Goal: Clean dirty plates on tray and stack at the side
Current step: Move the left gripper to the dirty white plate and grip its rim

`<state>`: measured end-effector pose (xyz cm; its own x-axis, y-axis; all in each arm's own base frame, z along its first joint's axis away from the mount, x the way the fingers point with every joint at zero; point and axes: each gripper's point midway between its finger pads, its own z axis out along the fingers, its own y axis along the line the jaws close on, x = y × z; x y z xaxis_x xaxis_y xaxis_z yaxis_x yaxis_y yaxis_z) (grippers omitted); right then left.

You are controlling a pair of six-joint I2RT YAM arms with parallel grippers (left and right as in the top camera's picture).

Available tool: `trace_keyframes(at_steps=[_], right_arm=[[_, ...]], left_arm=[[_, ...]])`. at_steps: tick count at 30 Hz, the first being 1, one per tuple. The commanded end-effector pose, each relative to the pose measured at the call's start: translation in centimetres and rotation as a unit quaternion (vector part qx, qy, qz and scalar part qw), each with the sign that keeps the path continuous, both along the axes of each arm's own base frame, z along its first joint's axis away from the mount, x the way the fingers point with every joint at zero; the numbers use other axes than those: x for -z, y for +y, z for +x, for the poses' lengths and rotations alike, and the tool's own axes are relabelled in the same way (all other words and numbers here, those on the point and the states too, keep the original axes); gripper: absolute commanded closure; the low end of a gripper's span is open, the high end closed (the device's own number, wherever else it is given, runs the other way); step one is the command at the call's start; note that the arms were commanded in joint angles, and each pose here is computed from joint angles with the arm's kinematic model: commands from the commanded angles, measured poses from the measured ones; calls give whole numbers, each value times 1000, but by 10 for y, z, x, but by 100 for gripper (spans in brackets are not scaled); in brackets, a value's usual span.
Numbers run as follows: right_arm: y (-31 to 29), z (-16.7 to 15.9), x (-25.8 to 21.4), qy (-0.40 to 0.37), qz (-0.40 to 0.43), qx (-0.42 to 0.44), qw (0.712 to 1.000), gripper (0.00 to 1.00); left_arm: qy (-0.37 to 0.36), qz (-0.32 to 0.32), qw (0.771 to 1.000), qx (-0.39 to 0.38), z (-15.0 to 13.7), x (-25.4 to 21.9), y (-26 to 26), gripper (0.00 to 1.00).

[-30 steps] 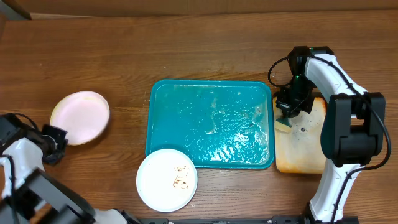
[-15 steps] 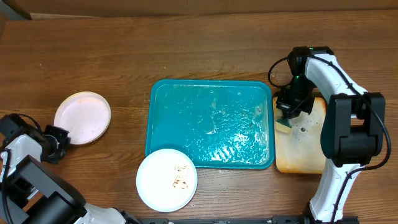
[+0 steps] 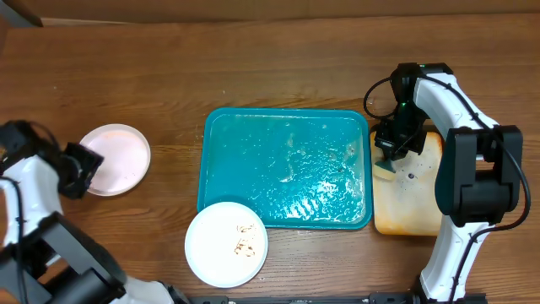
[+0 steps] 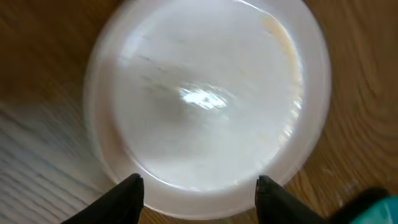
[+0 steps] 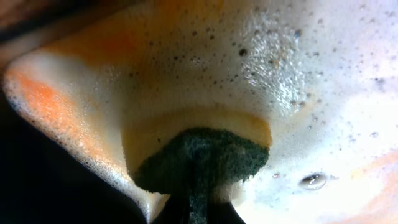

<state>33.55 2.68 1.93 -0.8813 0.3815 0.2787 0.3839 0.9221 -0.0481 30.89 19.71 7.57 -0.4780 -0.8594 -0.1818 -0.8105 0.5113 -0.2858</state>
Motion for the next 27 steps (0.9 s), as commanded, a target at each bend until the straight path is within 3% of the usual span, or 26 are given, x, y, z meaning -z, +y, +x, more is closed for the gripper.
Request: trace_keyframes(at_steps=[1, 7, 12, 27], right_arm=[[2, 5, -7, -18, 5, -3, 1000, 96], [2, 8, -6, -25, 6, -7, 1000, 96], [2, 8, -6, -26, 7, -13, 1000, 96], [2, 8, -6, -27, 9, -16, 999, 96]], left_arm=[[-35, 50, 985, 160, 28, -44, -65, 38], [30, 44, 944, 326, 4, -42, -171, 49], [59, 25, 923, 379, -25, -23, -223, 48], [136, -8, 909, 394, -115, 36, -238, 38]])
